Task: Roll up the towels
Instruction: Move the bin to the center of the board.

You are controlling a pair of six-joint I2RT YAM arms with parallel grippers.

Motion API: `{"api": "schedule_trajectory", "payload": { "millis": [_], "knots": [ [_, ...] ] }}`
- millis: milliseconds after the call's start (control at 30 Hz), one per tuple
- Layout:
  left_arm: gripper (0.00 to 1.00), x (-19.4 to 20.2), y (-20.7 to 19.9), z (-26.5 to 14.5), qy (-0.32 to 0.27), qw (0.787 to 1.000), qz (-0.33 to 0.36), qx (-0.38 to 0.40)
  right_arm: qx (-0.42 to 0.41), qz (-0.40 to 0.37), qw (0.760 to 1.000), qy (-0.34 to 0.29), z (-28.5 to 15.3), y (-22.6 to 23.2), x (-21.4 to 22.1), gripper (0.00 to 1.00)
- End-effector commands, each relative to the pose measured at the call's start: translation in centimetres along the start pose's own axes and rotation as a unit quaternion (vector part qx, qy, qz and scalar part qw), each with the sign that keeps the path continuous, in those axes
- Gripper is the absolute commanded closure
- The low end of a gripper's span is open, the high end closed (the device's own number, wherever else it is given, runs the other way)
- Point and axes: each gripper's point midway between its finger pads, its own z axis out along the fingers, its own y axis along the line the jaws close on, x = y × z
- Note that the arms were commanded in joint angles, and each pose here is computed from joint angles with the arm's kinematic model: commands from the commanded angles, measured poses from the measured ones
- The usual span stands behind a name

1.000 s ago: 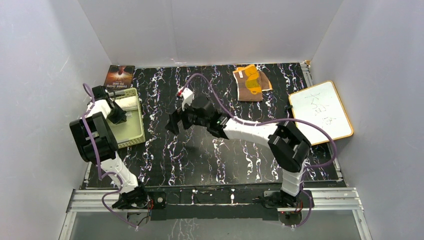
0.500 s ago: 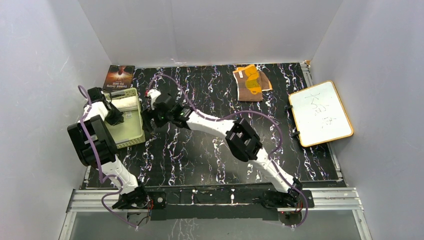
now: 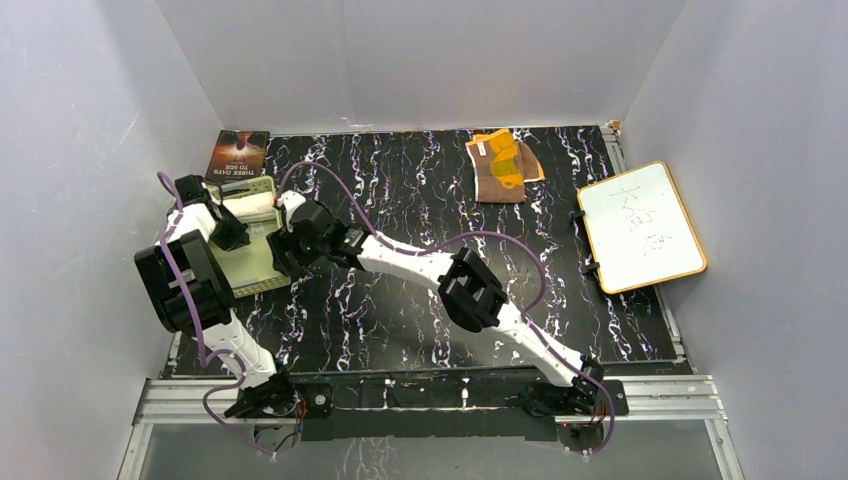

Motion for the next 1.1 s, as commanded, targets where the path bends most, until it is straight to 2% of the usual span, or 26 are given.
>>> {"api": "schedule_trajectory", "payload": {
  "millis": [0, 167, 433, 833, 900, 1067],
  "knots": [
    [1.0, 0.5, -0.3, -0.6, 0.013, 1.0, 0.005, 0.011, 0.034, -0.005, 0.999, -0.011, 0.4, -1.6, -0.5, 0.26],
    [1.0, 0.8, -0.1, -0.2, 0.024, 1.0, 0.006, 0.005, 0.037, -0.006, 0.999, -0.013, 0.7, -2.0, -0.3, 0.3],
    [1.0, 1.4, 0.5, -0.4, 0.012, 1.0, 0.0, -0.015, 0.057, -0.008, 0.998, 0.004, 0.1, -3.2, 0.2, 0.5],
    [1.0, 2.2, 0.3, -0.8, 0.015, 0.999, 0.011, -0.027, 0.102, -0.007, 0.993, 0.051, -2.0, -6.8, 1.3, 0.64],
    [1.0, 2.4, 0.2, -0.7, 0.017, 0.999, 0.011, -0.027, 0.106, -0.012, 0.993, 0.056, -2.5, -7.0, 1.2, 0.72],
    [1.0, 2.9, -0.1, -0.7, 0.02, 0.999, 0.016, -0.026, 0.118, -0.016, 0.991, 0.061, -3.8, -7.3, 0.8, 1.0]
  ]
}}
